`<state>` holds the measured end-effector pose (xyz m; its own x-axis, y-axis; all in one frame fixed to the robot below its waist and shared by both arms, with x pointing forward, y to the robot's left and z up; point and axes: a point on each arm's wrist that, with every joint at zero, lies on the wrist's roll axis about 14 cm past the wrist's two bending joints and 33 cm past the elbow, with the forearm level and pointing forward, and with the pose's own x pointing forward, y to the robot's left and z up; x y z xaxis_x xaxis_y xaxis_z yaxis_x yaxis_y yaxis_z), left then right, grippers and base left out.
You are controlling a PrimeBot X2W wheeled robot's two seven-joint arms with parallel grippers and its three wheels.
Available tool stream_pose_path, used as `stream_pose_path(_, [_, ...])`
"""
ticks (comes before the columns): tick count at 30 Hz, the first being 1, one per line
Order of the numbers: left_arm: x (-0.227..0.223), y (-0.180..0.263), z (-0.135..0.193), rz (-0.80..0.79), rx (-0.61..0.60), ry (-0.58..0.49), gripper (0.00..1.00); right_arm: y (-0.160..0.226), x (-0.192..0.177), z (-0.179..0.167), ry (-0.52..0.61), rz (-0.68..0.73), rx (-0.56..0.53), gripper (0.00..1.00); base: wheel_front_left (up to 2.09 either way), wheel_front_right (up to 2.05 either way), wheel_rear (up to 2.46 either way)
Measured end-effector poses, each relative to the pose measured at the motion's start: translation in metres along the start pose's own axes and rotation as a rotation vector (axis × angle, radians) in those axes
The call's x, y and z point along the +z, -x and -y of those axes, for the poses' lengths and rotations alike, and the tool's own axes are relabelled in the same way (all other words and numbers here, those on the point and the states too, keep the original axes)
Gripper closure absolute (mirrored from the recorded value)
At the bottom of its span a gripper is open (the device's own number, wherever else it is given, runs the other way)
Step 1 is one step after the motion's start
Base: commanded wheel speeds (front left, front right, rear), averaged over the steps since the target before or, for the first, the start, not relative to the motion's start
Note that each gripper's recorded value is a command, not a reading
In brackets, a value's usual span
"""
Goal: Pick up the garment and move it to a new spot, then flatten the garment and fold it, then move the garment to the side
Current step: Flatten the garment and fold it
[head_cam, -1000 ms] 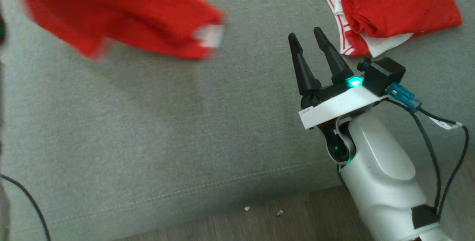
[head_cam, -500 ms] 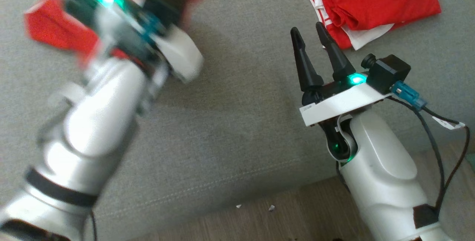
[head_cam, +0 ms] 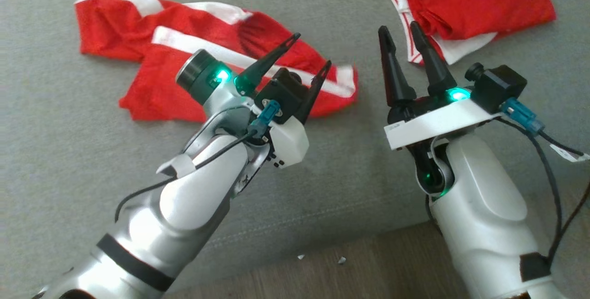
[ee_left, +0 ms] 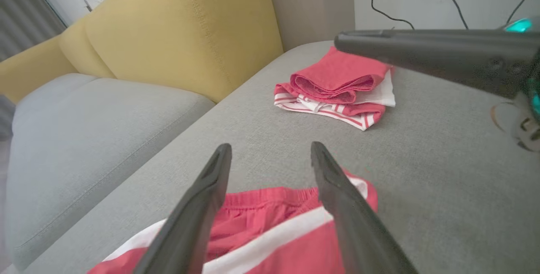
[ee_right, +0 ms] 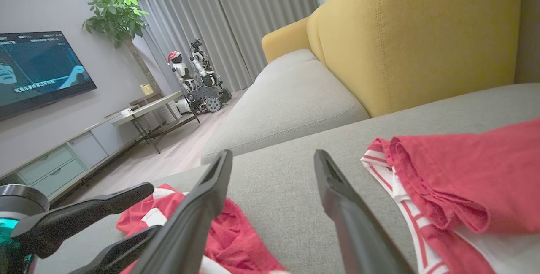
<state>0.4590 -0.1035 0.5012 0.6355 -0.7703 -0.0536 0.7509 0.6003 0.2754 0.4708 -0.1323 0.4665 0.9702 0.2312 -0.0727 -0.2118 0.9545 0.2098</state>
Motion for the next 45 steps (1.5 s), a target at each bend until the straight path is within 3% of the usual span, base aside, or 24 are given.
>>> stream_pose_path(4, [-0.002,0.012,-0.014,-0.01,0.049,-0.018,0.0,-0.005,0.003,-0.009,0.009,0.011,0.023,0.0,0.0,0.0,0.0])
stream_pose_path(7, [-0.005,0.027,-0.037,-0.014,0.15,0.018,0.0,-0.007,0.004,-0.017,0.015,0.013,0.043,0.0,0.0,0.0,0.0])
stream_pose_path(14, [-0.027,0.095,-0.111,0.013,0.507,0.251,0.0,-0.002,-0.009,-0.029,0.019,-0.015,0.066,0.0,0.0,0.0,0.0])
stream_pose_path(22, [-0.068,0.169,-0.117,-0.04,0.726,0.435,0.0,0.011,-0.023,-0.026,0.003,-0.038,0.037,0.0,0.0,0.0,0.0])
stream_pose_path(28, [-0.074,0.166,-0.117,-0.033,0.725,0.475,0.0,0.011,-0.02,-0.026,0.004,-0.039,0.036,0.0,0.0,0.0,0.0])
stream_pose_path(37, [-0.088,0.106,-0.118,-0.13,0.534,0.477,0.0,0.017,-0.029,-0.009,-0.005,-0.065,-0.003,0.0,0.0,0.0,0.0])
stream_pose_path(45, [-0.114,0.067,-0.128,-0.261,0.479,0.492,0.0,0.019,-0.04,0.006,-0.013,-0.085,-0.038,0.0,0.0,0.0,0.0])
